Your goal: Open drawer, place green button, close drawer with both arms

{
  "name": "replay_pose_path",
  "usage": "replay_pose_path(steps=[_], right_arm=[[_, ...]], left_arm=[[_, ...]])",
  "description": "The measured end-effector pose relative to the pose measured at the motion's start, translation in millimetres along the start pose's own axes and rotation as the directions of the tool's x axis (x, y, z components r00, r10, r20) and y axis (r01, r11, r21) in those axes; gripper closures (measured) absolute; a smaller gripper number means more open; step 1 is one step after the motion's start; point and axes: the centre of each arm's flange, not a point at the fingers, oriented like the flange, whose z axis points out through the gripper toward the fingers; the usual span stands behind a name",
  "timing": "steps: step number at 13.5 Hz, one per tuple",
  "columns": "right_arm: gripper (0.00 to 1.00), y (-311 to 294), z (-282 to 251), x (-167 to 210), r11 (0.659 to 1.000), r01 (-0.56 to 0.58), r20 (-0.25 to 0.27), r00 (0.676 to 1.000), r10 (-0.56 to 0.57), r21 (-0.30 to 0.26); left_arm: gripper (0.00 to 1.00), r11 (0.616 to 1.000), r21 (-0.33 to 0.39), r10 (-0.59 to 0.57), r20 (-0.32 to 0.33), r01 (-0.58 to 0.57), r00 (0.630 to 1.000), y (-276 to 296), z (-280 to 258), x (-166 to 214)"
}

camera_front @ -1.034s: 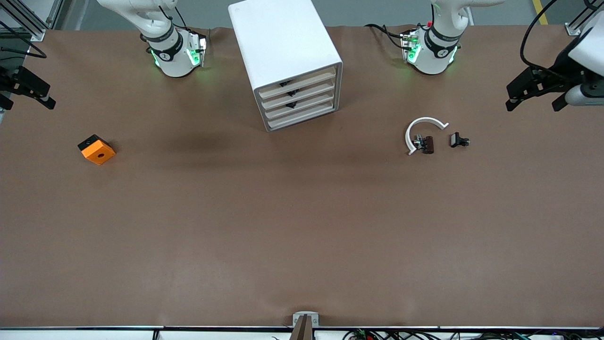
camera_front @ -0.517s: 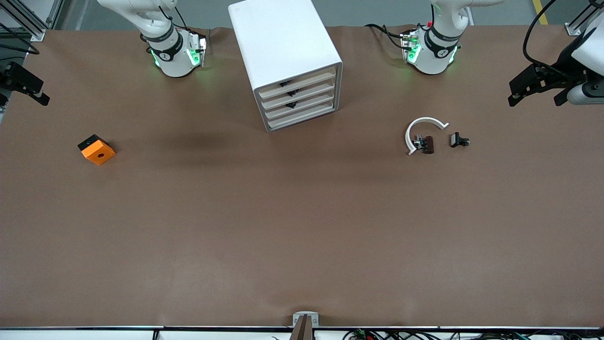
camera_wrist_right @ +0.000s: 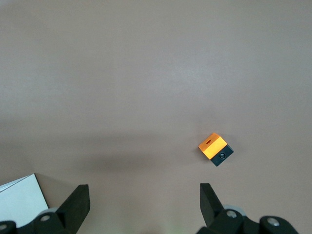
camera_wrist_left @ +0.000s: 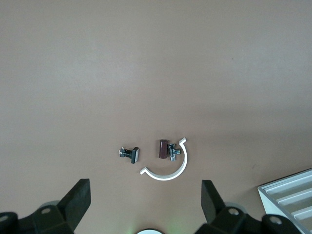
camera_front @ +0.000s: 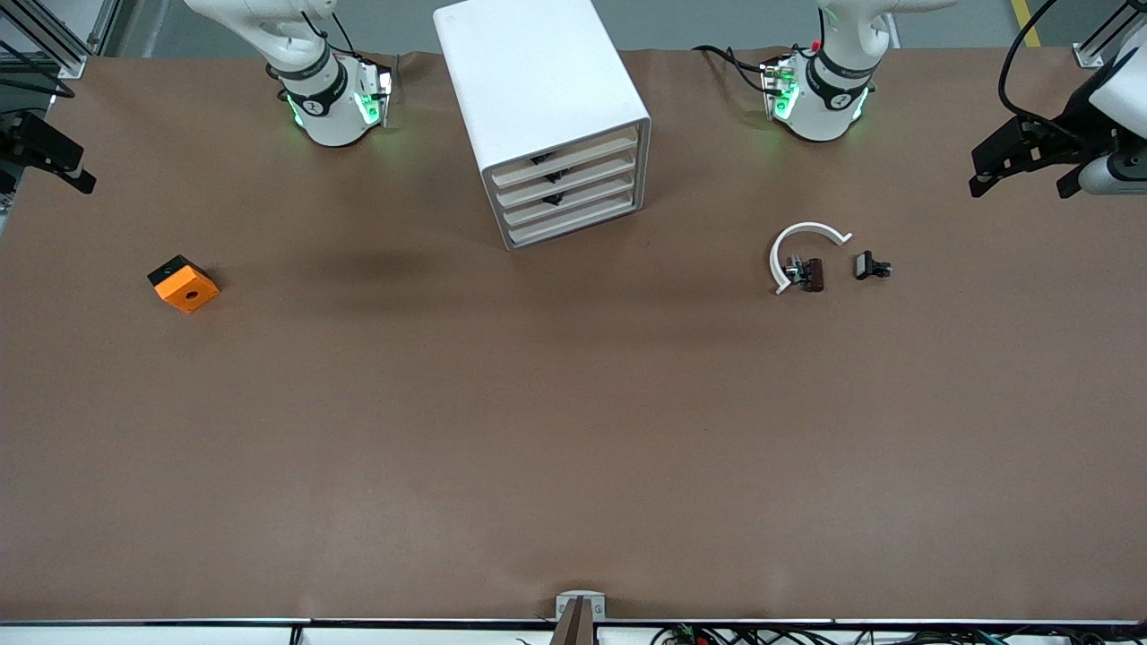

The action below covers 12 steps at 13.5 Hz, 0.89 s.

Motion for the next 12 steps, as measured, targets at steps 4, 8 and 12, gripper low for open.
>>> replay_pose_path(steps=[4,8,12], right_arm=[[0.00,0,1,-1,1.000,0.002,0.012,1.000,-0.002,0.001],[0.00,0,0,-1,1.000,0.012,0.012,1.000,-0.012,0.001],[0.00,-2,-2,-1,0.999,0.052,0.009,0.999,-0.052,0.001]], left_arm=[[0.00,1.000,0.004,0.000,0.005,0.000,1.000,1,2,-12],[0.00,1.000,0.005,-0.007,0.004,0.007,1.000,0,5,-13],[0.00,1.000,0.003,-0.012,-0.007,0.012,1.000,-2,4,-7]])
